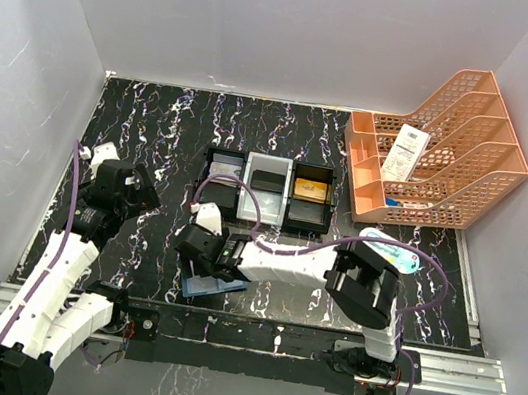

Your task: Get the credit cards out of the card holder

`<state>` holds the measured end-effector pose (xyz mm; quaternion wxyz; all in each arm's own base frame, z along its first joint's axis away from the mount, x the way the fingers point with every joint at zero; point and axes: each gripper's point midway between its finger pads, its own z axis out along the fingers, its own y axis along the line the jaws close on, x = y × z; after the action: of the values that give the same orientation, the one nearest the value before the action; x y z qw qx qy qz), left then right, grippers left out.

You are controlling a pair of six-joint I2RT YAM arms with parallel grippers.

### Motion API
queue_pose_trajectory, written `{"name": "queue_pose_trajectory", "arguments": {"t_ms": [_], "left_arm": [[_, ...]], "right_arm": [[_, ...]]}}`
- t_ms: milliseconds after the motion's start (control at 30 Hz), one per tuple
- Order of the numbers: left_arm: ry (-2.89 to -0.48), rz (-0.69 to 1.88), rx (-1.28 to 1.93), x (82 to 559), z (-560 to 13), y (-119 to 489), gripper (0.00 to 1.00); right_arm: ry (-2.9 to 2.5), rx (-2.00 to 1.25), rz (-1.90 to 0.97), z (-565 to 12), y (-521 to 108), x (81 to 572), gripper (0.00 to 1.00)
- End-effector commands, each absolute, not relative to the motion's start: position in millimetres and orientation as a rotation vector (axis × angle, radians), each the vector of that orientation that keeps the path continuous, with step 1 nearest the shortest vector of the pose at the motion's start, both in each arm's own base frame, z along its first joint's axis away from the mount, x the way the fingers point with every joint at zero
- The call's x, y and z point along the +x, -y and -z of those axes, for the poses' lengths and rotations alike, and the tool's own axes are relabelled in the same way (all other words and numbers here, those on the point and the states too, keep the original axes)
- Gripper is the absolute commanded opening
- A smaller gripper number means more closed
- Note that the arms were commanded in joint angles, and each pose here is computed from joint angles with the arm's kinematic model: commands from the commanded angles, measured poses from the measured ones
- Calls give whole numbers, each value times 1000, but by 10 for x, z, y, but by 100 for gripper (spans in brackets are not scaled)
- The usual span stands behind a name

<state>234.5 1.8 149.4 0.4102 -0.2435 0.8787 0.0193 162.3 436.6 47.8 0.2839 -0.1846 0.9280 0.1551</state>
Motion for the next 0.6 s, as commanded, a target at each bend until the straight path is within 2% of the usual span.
{"name": "queue_pose_trajectory", "arguments": {"t_ms": [0, 267, 567], "left_arm": [[-2193, -58, -611, 2357, -1572, -47, 99], [-2190, -58, -612, 2354, -1573, -51, 99], [-2194, -53, -609, 2360, -1570, -39, 99]], "right_arm": [[-2476, -501, -371, -448, -4441, 1663, 67], [-2522, -496, -323, -259, -4351, 1614, 55], [-2537, -459, -494, -301, -4423, 1518, 46]]}}
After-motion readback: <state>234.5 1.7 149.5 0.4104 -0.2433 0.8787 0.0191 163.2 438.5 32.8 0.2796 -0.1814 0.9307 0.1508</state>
